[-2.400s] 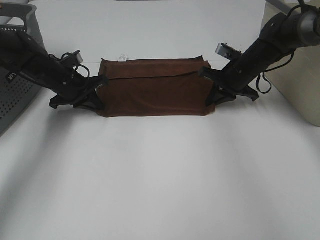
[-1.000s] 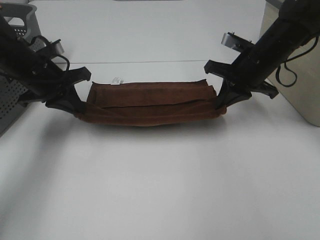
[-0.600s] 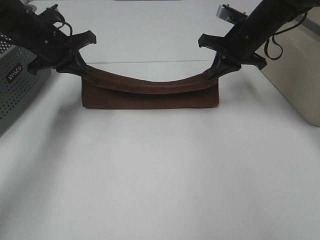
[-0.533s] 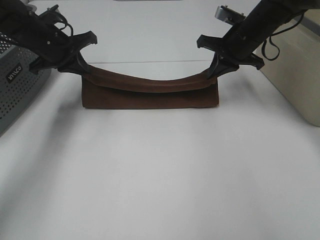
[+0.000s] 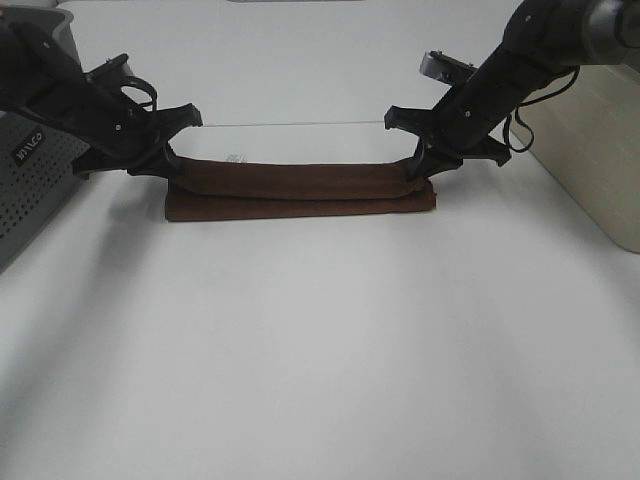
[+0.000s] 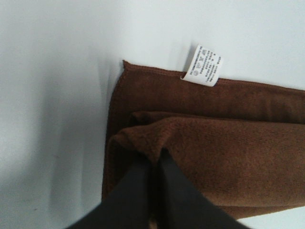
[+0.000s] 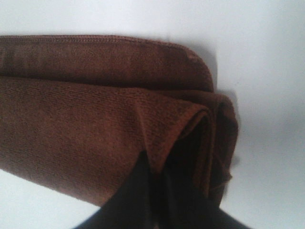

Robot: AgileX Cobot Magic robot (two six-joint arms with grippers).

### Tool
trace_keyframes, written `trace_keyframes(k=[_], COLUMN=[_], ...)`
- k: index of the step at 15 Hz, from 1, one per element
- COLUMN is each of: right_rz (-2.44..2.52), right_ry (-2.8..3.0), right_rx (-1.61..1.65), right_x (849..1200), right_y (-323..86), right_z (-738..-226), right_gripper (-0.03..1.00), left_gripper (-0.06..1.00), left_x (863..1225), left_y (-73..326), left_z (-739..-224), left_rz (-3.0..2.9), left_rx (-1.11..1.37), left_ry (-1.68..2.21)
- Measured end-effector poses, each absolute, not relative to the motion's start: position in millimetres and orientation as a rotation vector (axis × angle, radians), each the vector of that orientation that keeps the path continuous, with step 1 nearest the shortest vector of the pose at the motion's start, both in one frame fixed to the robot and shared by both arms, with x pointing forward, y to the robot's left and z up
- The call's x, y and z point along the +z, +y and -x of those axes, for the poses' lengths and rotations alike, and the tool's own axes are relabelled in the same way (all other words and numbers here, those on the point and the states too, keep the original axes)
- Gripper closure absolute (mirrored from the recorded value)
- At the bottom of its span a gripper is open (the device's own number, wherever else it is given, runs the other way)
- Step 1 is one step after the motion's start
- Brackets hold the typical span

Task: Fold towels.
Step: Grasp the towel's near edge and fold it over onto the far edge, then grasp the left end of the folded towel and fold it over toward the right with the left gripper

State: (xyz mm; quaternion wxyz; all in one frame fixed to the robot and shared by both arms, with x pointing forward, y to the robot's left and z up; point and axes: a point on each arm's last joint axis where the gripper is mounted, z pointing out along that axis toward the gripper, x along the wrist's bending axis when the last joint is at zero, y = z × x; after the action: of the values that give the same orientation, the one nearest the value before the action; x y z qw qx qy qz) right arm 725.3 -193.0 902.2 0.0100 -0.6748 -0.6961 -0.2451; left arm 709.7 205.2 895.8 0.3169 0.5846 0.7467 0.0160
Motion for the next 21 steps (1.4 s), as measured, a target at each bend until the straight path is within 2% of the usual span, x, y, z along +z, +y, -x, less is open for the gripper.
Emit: trace_keyframes(k=[1,2,3,4,5,6,7,8,13,16,17,18,20,21], right_rz=[2.109,2.114,2.119,2.120,2.117,2.113,2.107,2.102,2.091,2.092,2.094,2.097,2.097,2.096], right_ry=[-2.172,-2.172,-2.172,-2.171,-2.170,-2.175,-2.196,-2.218,-2.246,-2.248,-2.249,-2.253,-2.269,-2.271], right_rx=[-0.765,-0.774,-0.784,-0.783,-0.779,-0.774,-0.762,-0.755,-0.746,-0.747,-0.750,-0.757,-0.750,-0.749], right_x=[900.1,899.9,900.1,900.1,900.5,901.7,904.1,907.5,915.5,915.5,915.6,915.7,915.5,915.5], right_y=[-193.1,-193.1,-193.2,-193.7,-193.6,-193.7,-194.6,-195.5,-196.6,-196.7,-196.7,-196.9,-197.7,-197.9], right_z=[-725.9,-726.6,-727.4,-727.4,-727.0,-726.5,-725.7,-725.2,-723.5,-723.6,-723.9,-724.5,-724.6,-724.6], right_gripper=[0.97,0.93,0.83,0.62,0.43,0.26,0.17,0.13,0.10,0.10,0.10,0.10,0.10,0.10], left_gripper=[0.92,0.86,0.73,0.49,0.32,0.22,0.18,0.17,0.18,0.27,0.35,0.48,0.82,0.89], left_x=[891.6,890.4,890.2,891.0,890.9,890.8,890.7,890.5,874.9,873.0,871.1,869.6,867.3,871.1], left_y=[205.1,205.1,205.0,205.0,205.0,204.9,205.2,205.5,200.9,195.8,195.2,195.1,194.8,195.1], left_z=[-710.3,-710.6,-710.8,-711.3,-711.2,-710.9,-710.9,-710.9,-718.2,-726.8,-727.1,-727.1,-726.1,-726.4], left_rz=[-1.542,-1.543,-1.543,-1.541,-1.545,-1.549,-1.554,-1.562,-1.619,-1.657,-1.664,-1.664,-1.671,-1.675], left_rx=[0.037,0.037,0.037,0.039,0.038,0.036,0.041,0.046,-0.030,-0.094,-0.110,-0.116,-0.129,-0.122], left_ry=[1.971,1.973,1.973,1.970,1.970,1.970,1.968,1.966,1.974,1.957,1.961,1.964,1.971,1.965])
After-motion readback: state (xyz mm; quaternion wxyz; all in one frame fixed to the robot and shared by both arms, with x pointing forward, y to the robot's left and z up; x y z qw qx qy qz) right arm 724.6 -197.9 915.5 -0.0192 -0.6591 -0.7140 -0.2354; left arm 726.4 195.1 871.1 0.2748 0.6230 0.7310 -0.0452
